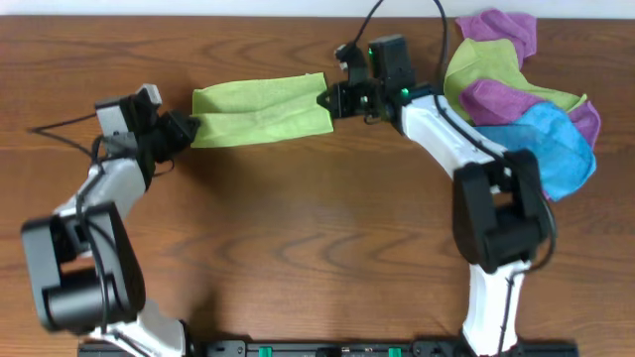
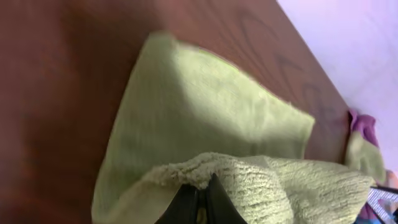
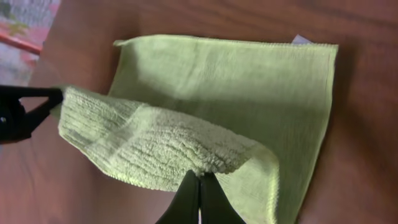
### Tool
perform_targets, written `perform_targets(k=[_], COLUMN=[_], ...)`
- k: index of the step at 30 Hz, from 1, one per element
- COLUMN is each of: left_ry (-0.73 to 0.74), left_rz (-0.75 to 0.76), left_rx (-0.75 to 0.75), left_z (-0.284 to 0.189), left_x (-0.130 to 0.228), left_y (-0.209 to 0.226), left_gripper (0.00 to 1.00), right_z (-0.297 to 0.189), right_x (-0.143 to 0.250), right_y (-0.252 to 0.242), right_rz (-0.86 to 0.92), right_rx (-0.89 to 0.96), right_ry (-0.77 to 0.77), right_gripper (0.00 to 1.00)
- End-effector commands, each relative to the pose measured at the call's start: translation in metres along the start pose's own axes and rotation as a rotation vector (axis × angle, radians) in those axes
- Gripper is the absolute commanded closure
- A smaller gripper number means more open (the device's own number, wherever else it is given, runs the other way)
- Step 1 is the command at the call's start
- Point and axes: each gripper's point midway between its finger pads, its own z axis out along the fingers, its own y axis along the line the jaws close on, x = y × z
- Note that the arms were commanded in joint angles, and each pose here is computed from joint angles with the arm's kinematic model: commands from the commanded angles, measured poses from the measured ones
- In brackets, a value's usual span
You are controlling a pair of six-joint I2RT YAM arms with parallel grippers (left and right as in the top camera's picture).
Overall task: Fold the cloth
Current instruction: 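Lift the bottom edge with both grippers and fold it upward over the top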
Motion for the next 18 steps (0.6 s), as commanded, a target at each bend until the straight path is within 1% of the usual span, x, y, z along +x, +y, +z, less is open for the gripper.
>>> perform_targets(k=[1, 5, 8, 13, 18], left_ry=[-0.036, -0.054, -0.041, 0.025, 0.075], left_rz=[0.014, 0.031, 0.032, 0.015, 0.002], left_rx=[0.003, 0.025, 0.055, 0.097, 0.121], left_z=[0.014, 0.033, 0.048, 0.065, 0.067], left_x=[-0.029, -0.058, -0.071, -0.070, -0.060], left_y=[-0.004, -0.010, -0.013, -0.014, -0.015], left_gripper=[0.94, 0.94, 0.94, 0.94, 0.94], right_z=[0.011, 0.025, 0.027, 0.023, 0.016], right_x=[-0.021, -0.045, -0.060, -0.073, -0.072], right_y=[0.002, -0.007, -0.014, -0.022, -0.033], right_rz=[-0.001, 0.004, 0.015, 0.019, 0.054], right_rx=[-0.012, -0.003, 0.008, 0.042, 0.079], right_ry=[-0.025, -0.060, -0.092, -0.126, -0.114], right_gripper=[0.98, 0.98, 0.99, 0.98, 0.99])
